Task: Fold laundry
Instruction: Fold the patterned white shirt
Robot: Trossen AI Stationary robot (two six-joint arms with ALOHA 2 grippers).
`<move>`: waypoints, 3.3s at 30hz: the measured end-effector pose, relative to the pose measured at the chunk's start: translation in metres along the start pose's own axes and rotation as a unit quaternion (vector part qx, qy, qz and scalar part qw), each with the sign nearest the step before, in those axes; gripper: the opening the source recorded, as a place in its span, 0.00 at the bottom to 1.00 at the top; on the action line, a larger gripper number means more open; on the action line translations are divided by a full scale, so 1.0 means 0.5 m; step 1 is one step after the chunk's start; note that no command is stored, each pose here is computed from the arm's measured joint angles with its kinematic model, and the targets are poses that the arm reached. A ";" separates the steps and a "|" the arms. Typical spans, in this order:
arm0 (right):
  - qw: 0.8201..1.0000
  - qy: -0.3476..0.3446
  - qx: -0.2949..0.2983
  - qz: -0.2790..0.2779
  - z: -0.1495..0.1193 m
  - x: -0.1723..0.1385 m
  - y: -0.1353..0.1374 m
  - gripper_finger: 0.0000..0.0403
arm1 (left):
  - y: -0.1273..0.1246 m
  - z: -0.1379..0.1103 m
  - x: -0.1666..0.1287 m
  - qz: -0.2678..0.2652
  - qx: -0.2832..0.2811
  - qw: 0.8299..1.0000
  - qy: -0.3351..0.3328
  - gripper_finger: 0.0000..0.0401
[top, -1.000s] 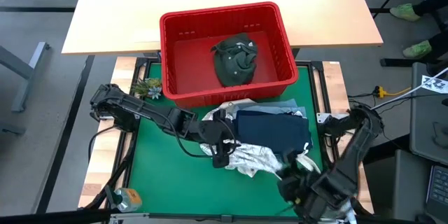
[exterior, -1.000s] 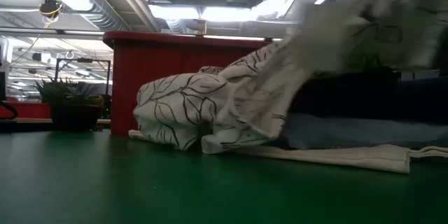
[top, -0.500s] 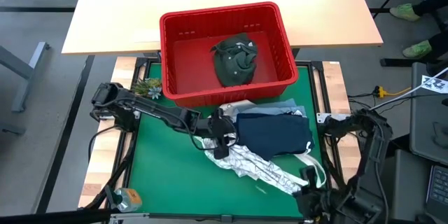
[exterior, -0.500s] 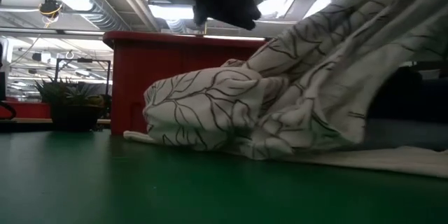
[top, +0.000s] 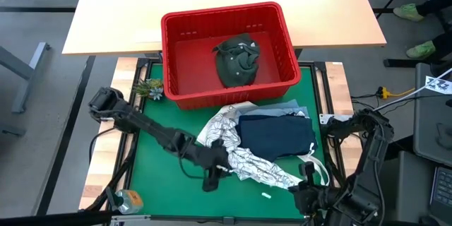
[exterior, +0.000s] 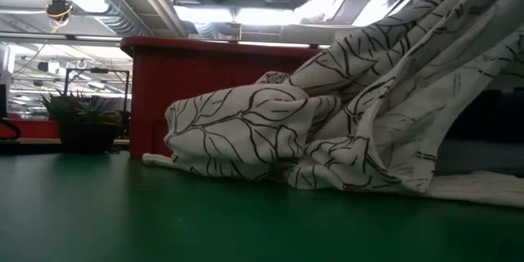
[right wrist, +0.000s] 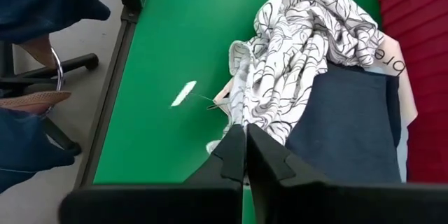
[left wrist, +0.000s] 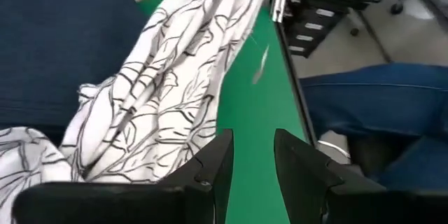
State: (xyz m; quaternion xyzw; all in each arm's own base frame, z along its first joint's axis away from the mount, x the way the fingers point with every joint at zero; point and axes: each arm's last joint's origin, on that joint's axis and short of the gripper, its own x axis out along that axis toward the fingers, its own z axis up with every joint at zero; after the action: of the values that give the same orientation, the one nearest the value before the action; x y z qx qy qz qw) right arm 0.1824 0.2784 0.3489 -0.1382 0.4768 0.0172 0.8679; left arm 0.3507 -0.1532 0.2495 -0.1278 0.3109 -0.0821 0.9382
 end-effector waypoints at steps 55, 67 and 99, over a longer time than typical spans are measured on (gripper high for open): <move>0.988 -0.024 -0.092 -0.119 0.085 0.036 -0.144 0.01 | -0.021 -0.130 0.206 -0.012 -0.094 0.995 -0.010 0.01; 0.973 0.042 -0.116 -0.196 0.089 0.022 -0.302 0.01 | -0.117 -0.018 0.079 -0.125 -0.107 0.983 -0.084 0.00; 0.982 0.161 -0.021 -0.092 -0.072 0.029 -0.483 0.01 | -0.059 0.007 0.169 -0.044 -0.145 0.969 -0.196 0.00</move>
State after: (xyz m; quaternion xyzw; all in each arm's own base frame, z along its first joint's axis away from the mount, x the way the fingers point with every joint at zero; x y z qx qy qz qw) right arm 0.1996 0.0356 0.3727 -0.2009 0.5952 -0.0756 0.7743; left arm 0.4175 -0.2004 0.2132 -0.2893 0.1233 -0.0506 0.9479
